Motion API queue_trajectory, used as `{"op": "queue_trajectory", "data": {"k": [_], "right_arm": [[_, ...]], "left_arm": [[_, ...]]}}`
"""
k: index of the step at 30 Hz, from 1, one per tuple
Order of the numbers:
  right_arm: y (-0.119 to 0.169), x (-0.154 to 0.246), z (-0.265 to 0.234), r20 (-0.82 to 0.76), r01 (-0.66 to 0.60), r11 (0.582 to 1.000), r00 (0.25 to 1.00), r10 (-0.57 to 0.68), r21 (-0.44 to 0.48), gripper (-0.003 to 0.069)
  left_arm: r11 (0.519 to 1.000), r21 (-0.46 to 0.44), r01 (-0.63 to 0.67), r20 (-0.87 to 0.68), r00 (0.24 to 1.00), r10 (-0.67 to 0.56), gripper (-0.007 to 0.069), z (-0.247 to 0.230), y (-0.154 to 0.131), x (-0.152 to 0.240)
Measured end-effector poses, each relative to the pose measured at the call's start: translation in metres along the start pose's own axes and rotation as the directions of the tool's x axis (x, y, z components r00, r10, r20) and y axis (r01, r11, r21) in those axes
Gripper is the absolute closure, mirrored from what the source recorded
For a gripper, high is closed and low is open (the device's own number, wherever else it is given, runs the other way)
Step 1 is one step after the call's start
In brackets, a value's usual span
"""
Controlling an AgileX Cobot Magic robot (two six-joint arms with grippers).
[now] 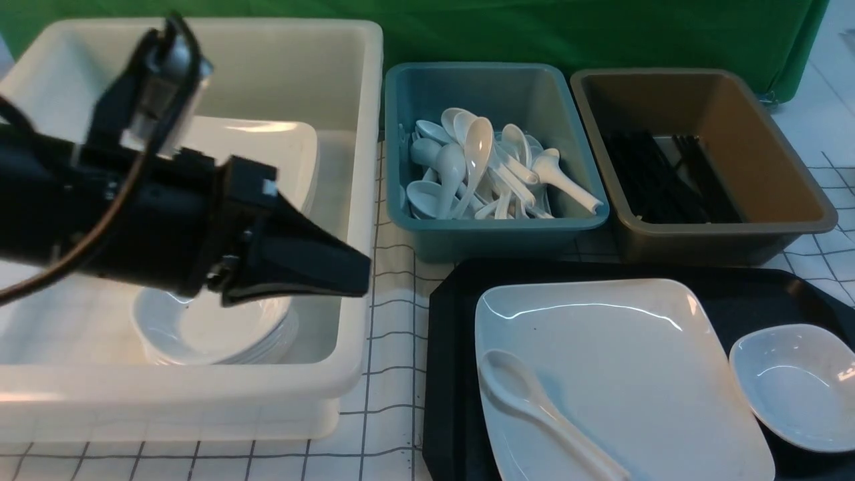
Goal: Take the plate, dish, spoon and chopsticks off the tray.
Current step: Use the left arm to grab a soup spoon from the plate
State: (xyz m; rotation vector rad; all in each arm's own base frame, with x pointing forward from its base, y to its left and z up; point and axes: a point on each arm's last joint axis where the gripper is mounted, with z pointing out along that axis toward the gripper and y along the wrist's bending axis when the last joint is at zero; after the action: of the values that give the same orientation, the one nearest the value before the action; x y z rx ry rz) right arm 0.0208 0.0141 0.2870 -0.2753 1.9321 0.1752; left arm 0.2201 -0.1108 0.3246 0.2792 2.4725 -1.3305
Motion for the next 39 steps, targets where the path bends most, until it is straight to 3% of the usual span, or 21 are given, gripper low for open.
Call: {"op": "queue_trajectory", "data": {"k": [2, 5, 8, 10, 12, 13, 17, 19, 21, 24, 26, 28, 32, 34, 39], "right_arm": [[0.000, 0.000, 0.000, 0.000, 0.000, 1.000, 1.000, 0.000, 0.000, 0.0522], [0.000, 0.004, 0.004, -0.009, -0.007, 1.000, 1.000, 0.007, 0.001, 0.0515], [-0.001, 0.007, 0.007, -0.017, -0.009, 1.000, 1.000, 0.009, 0.001, 0.0513], [-0.001, 0.011, 0.012, -0.018, -0.012, 1.000, 1.000, 0.012, 0.004, 0.0509], [-0.002, 0.012, 0.013, -0.014, -0.013, 1.000, 1.000, 0.013, 0.006, 0.0508], [-0.002, 0.012, 0.014, -0.007, -0.013, 1.000, 1.000, 0.013, 0.007, 0.0507], [-0.002, 0.012, 0.014, -0.003, -0.013, 1.000, 1.000, 0.013, 0.008, 0.0503], [-0.002, 0.013, 0.015, -0.005, -0.013, 1.000, 1.000, 0.014, 0.008, 0.0498], [-0.002, 0.013, 0.015, -0.006, -0.014, 1.000, 1.000, 0.014, 0.008, 0.0496], [-0.002, 0.013, 0.015, -0.003, -0.014, 1.000, 1.000, 0.014, 0.009, 0.0491], [-0.002, 0.013, 0.015, -0.003, -0.014, 1.000, 1.000, 0.014, 0.009, 0.0491], [-0.002, 0.013, 0.015, -0.003, -0.014, 1.000, 1.000, 0.014, 0.009, 0.0491], [-0.002, 0.013, 0.015, -0.002, -0.014, 1.000, 1.000, 0.014, 0.009, 0.0487], [-0.002, 0.013, 0.015, -0.002, -0.014, 1.000, 1.000, 0.014, 0.009, 0.0484], [-0.002, 0.013, 0.015, -0.002, -0.014, 1.000, 1.000, 0.014, 0.009, 0.0477]], "left_arm": [[1.000, -0.010, -0.014, -0.076, 0.997, 0.013, 0.0614, 0.018, 0.002, -0.003], [0.988, -0.115, -0.102, -0.270, 0.961, 0.068, 0.0594, 0.058, -0.010, -0.005], [0.965, -0.191, -0.180, -0.358, 0.928, 0.102, 0.0571, 0.082, -0.020, -0.009], [0.924, -0.265, -0.276, -0.431, 0.891, 0.142, 0.0528, 0.109, -0.031, -0.016], [0.906, -0.276, -0.322, -0.463, 0.870, 0.169, 0.0502, 0.121, -0.037, -0.017], [0.880, -0.273, -0.389, -0.510, 0.834, 0.211, 0.0454, 0.141, -0.045, -0.016], [0.820, -0.193, -0.539, -0.593, 0.730, 0.340, 0.0365, 0.172, -0.054, -0.008], [0.737, -0.072, -0.673, -0.664, 0.584, 0.468, 0.0277, 0.201, -0.055, 0.008], [0.693, -0.024, -0.721, -0.679, 0.520, 0.518, 0.0250, 0.210, -0.055, 0.013], [0.482, 0.098, -0.871, -0.685, 0.293, 0.667, 0.0190, 0.232, -0.053, 0.024], [0.303, 0.138, -0.943, -0.659, 0.141, 0.739, 0.0180, 0.241, -0.053, 0.024], [0.172, 0.159, -0.972, -0.627, 0.035, 0.778, 0.0181, 0.248, -0.054, 0.023], [-0.027, 0.252, -0.967, -0.590, -0.176, 0.788, 0.0208, 0.256, -0.053, 0.023], [-0.078, 0.303, -0.950, -0.582, -0.249, 0.774, 0.0225, 0.262, -0.047, 0.025], [-0.115, 0.333, -0.936, -0.576, -0.298, 0.761, 0.0253, 0.277, -0.034, 0.027]]}}
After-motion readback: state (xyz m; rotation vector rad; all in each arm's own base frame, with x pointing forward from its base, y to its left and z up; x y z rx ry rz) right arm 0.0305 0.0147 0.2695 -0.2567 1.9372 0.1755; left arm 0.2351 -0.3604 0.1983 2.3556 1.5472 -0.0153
